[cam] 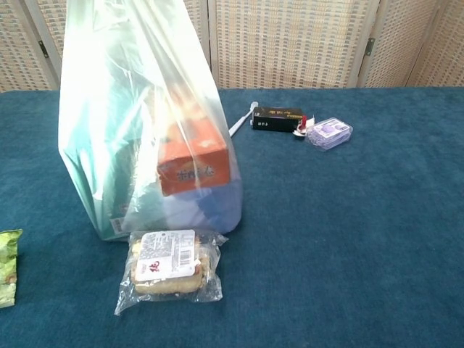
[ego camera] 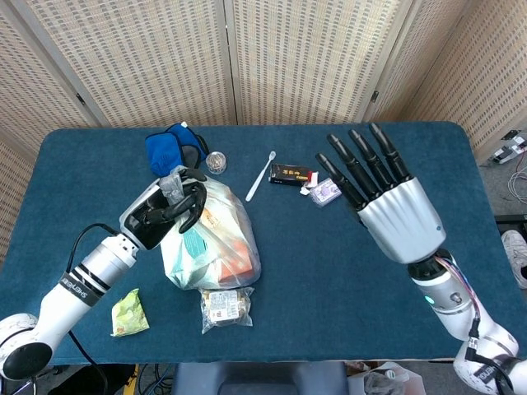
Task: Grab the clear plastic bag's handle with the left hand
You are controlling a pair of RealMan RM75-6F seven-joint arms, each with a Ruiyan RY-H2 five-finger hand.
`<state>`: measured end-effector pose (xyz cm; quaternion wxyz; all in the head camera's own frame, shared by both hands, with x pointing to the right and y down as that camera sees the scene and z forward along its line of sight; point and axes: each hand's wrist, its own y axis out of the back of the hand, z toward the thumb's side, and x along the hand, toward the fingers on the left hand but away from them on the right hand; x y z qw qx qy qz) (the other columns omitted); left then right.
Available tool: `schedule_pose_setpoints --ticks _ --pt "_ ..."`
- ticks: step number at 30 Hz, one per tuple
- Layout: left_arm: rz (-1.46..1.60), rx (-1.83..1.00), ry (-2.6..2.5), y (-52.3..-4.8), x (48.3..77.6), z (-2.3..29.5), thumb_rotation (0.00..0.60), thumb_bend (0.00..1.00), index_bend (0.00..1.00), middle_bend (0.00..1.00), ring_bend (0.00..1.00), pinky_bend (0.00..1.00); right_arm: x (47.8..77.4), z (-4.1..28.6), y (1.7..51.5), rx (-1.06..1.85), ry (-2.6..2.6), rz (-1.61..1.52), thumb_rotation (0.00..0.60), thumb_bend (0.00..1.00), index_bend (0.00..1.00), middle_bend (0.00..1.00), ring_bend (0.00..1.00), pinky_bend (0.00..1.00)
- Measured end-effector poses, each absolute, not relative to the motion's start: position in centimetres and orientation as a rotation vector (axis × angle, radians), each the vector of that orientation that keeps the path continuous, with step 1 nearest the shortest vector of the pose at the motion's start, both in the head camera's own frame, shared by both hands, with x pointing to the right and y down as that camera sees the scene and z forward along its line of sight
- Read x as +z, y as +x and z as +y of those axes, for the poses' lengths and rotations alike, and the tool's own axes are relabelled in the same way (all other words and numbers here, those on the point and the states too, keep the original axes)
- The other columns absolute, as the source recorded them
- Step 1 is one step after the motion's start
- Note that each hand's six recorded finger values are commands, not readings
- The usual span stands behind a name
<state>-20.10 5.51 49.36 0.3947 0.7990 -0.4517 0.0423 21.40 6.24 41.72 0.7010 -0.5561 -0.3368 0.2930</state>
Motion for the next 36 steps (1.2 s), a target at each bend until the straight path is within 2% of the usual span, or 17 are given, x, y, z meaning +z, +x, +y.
schedule_pose_setpoints --ticks 3,10,19,24,36 --pt "-1.163 0.125 2.032 -20.3 49.1 5.4 0.6 0.4 0.47 0.65 0.7 0.99 42.9 7.0 22.8 0.718 -1.28 -0.706 0.6 0.03 0.0 0.07 0.0 0.06" --pt "-1.2 0.144 2.033 -20.7 48.5 5.0 0.6 0.53 0.47 0.66 0.72 1.0 45.9 9.4 26.2 0.876 -1.349 -0.631 0.6 0.05 0.0 0.15 0.05 0.13" --pt "-1.244 0.145 2.031 -21.6 47.3 4.3 0.6 0.54 0.49 0.68 0.74 1.0 49.7 14.1 33.4 1.096 -1.38 -0.682 0.6 0.05 0.0 0.16 0.06 0.19" --pt "-1.255 0.158 2.045 -21.7 46.3 3.9 0.6 0.55 0.49 0.69 0.75 1.0 51.3 17.4 37.4 1.202 -1.388 -0.726 0.6 0.06 0.04 0.16 0.06 0.19" --pt "-1.245 0.207 2.018 -21.4 44.7 2.9 0.6 0.57 0.48 0.69 0.76 1.0 53.8 23.5 42.9 1.357 -1.403 -0.817 0.6 0.07 0.05 0.16 0.06 0.19"
